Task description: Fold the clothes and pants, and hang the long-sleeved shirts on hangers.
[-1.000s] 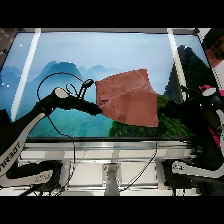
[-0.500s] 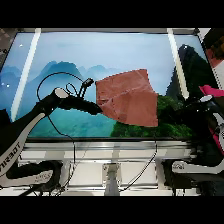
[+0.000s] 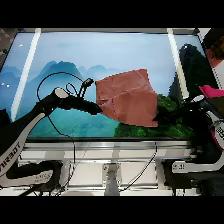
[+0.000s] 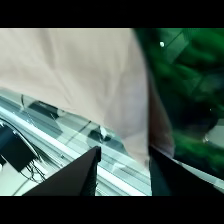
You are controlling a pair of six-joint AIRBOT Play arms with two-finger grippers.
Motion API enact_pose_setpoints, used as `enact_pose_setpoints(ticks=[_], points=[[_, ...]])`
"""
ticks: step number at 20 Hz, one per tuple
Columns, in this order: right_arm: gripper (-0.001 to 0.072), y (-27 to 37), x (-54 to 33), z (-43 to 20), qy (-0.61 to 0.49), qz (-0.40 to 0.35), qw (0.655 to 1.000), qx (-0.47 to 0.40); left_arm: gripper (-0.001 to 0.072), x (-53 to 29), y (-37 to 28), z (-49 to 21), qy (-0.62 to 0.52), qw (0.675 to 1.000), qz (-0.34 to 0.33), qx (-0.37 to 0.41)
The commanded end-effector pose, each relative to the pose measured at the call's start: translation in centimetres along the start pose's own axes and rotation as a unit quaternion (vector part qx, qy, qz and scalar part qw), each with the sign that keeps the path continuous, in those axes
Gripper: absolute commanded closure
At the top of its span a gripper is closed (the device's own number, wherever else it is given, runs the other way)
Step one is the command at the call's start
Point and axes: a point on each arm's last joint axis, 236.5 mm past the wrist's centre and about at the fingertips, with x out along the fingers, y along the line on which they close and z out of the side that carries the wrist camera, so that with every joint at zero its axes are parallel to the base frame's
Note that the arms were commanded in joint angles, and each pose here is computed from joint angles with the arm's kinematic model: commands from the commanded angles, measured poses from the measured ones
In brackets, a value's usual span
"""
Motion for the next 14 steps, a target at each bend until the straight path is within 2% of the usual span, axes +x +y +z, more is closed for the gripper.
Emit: enact_pose_setpoints(ticks=[1, 3, 4, 6, 9, 12, 14], points=[[0.0377, 0.8, 1.1, -0.8, 0.025, -0.005, 1.000, -0.017, 0.0701, -0.1, 0.0, 0.1, -0.001, 1.000, 0.001, 0.000], [0.0382, 0.6, 1.8, -1.8, 0.039, 0.000, 0.999, -0.008, 0.0701, -0.1, 0.1, 0.1, -0.002, 1.000, 0.002, 0.000], [0.0434, 0.5, 2.3, -2.6, 0.050, 0.006, 0.999, 0.000, 0.0701, -0.1, 0.1, 0.1, -0.002, 1.000, 0.002, 0.000], [0.0704, 1.4, 3.1, -3.9, 0.054, 0.033, 0.998, 0.015, 0.0701, -0.1, 0.1, 0.1, -0.002, 1.000, 0.002, -0.008], [0.0706, 4.9, 1.3, -3.8, 0.021, 0.080, 0.997, -0.009, 0.0702, -0.1, 0.2, 0.4, -0.006, 1.000, 0.004, -0.019], [0.0707, 9.8, -3.8, -0.6, -0.084, 0.122, 0.988, -0.034, 0.0702, -1.0, -0.4, 2.7, -0.033, 0.999, 0.002, -0.038], [0.0707, 13.2, -7.8, 2.6, -0.173, 0.141, 0.973, -0.060, 0.0703, -2.5, -1.9, 7.2, -0.096, 0.994, -0.020, -0.044]])
